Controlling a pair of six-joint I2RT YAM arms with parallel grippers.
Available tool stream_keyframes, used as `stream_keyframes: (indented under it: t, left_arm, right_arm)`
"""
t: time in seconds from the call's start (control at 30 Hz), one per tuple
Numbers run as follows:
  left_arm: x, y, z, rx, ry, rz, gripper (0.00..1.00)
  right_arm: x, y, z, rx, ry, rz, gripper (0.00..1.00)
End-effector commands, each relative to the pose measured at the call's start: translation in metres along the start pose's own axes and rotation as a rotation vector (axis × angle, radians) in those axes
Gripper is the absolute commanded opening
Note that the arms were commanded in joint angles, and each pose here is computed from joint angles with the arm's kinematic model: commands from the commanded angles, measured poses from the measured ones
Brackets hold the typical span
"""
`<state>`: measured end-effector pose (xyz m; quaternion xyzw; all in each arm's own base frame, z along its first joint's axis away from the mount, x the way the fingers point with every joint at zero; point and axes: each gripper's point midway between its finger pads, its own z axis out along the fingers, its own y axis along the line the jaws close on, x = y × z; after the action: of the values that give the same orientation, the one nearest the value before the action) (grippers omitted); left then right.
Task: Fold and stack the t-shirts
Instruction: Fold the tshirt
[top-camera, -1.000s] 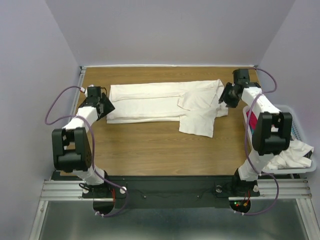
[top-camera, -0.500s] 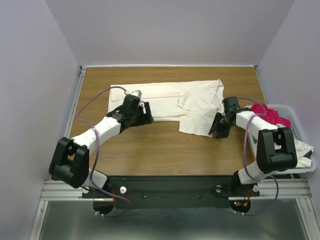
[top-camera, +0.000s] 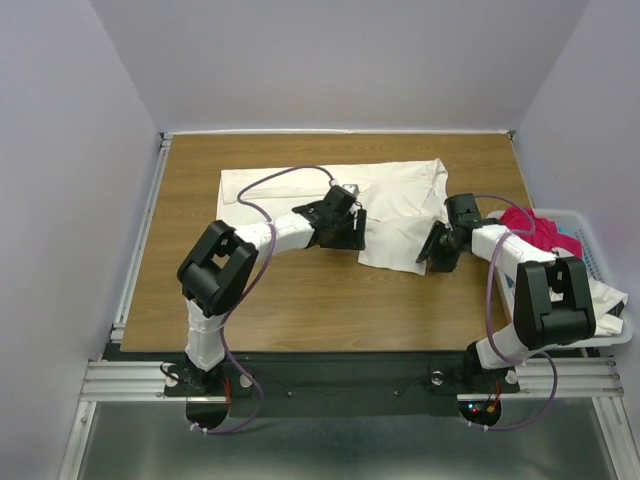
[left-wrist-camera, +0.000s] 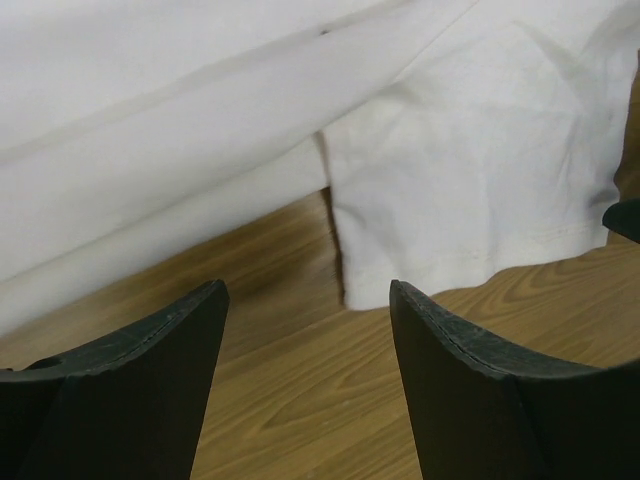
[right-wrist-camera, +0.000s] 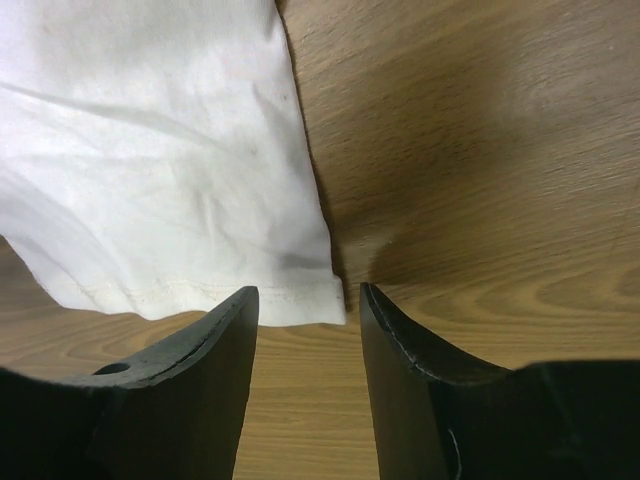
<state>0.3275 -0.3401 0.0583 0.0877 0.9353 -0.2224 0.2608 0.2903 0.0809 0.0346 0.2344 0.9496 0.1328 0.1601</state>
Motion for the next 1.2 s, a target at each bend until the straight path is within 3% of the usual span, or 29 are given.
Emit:
stream_keyframes:
  t: [0.0, 0.37, 0.5, 0.63, 0.7, 0.73, 0.77, 0.9, 1.17]
  left_arm:
    - [-0.004, -0.029, 0.006, 0.038, 0.003, 0.071, 0.75]
    - [0.028, -0.020, 0.026, -0.052, 0.092, 0.111, 0.63]
    - [0.036, -0.021, 0.034, -0.057, 0.114, 0.125, 0.51]
    - [0.038, -0.028, 0.037, -0.046, 0.121, 0.142, 0.26]
    - [0.034, -0.032, 0.037, -0.037, 0.113, 0.146, 0.15]
    - [0.033, -0.032, 0.037, -0.038, 0.108, 0.146, 0.00]
    - [0.027, -0.034, 0.035, -0.037, 0.094, 0.144, 0.00]
    - [0.003, -0.041, 0.029, -0.021, 0.043, 0.125, 0.00]
    - [-0.075, -0.031, 0.017, -0.009, -0.085, 0.061, 0.00]
  right_arm:
    - [-0.008, 0.007, 0.000, -0.020, -0.047, 0.008, 0.51]
    - [0.001, 0.001, 0.009, -0.007, -0.016, 0.015, 0.50]
    - [0.008, 0.002, 0.014, -0.019, 0.010, 0.017, 0.45]
    - [0.011, 0.006, 0.016, -0.034, 0.023, 0.009, 0.36]
    - [0.012, 0.009, 0.015, -0.043, 0.026, 0.004, 0.24]
    - [0.010, 0.010, 0.014, -0.048, 0.022, 0.005, 0.19]
    - [0.007, 0.014, 0.012, -0.059, 0.015, 0.000, 0.12]
    - [-0.016, 0.025, 0.002, -0.072, -0.054, -0.019, 0.01]
    - [-0.088, 0.066, -0.020, -0.106, -0.220, -0.056, 0.01]
